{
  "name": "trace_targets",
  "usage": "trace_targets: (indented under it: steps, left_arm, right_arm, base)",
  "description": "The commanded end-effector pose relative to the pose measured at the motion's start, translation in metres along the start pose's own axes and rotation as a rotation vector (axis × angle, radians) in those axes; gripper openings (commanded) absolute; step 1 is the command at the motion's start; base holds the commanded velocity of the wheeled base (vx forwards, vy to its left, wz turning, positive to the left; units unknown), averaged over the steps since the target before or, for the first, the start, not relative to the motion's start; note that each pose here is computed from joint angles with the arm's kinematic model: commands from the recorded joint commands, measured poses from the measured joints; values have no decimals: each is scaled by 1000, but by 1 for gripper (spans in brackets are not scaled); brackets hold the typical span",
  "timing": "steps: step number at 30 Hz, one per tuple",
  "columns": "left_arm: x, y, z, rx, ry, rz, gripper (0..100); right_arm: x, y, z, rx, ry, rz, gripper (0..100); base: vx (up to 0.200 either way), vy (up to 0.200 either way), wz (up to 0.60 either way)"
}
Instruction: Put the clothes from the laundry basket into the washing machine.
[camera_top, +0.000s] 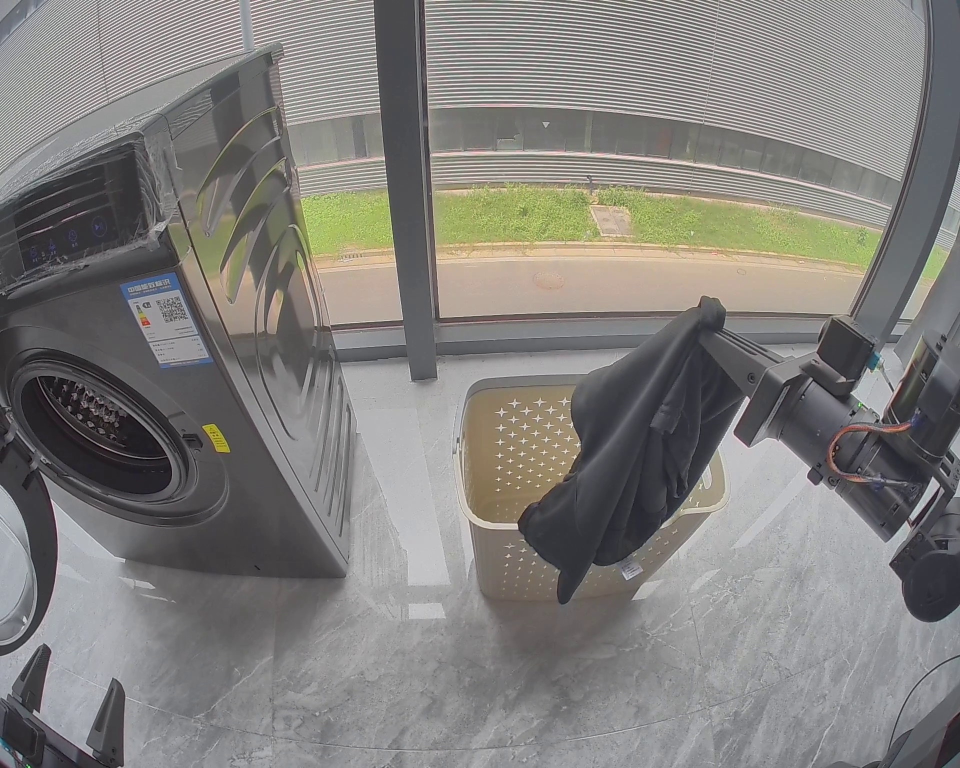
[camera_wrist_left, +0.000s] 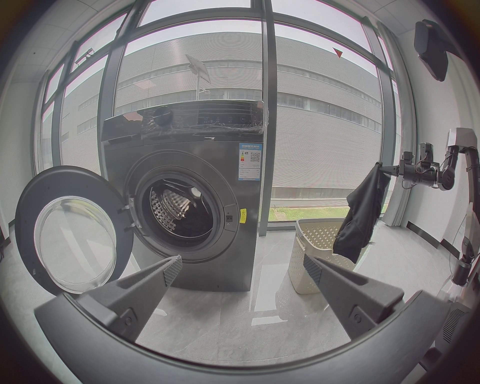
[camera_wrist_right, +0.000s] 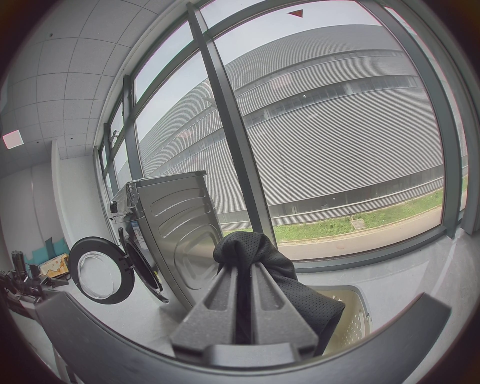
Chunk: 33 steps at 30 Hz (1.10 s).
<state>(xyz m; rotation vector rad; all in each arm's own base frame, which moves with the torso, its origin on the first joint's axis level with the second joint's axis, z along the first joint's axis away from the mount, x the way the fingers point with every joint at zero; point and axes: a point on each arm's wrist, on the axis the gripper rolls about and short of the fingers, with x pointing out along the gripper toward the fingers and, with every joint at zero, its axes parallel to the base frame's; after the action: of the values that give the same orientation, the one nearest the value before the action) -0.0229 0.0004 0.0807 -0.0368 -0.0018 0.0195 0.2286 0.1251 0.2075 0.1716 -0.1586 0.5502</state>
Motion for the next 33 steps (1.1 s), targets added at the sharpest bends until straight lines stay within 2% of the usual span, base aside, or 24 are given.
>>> trace_targets:
  steps: [1, 7, 33]
  left_arm:
    - [0, 0, -5, -2, 0, 3, 100]
    - [0, 0, -5, -2, 1, 5, 100]
    - [0, 0, -5, -2, 0, 0, 100]
  right_arm:
    - [-1, 1, 5, 1, -18, -22, 0]
    - [-5, 0, 8, 0, 1, -63, 0]
    - [-8, 7, 9, 4, -4, -31, 0]
  base:
    - [0, 200, 0]
    - [0, 200, 0]
    - [0, 200, 0]
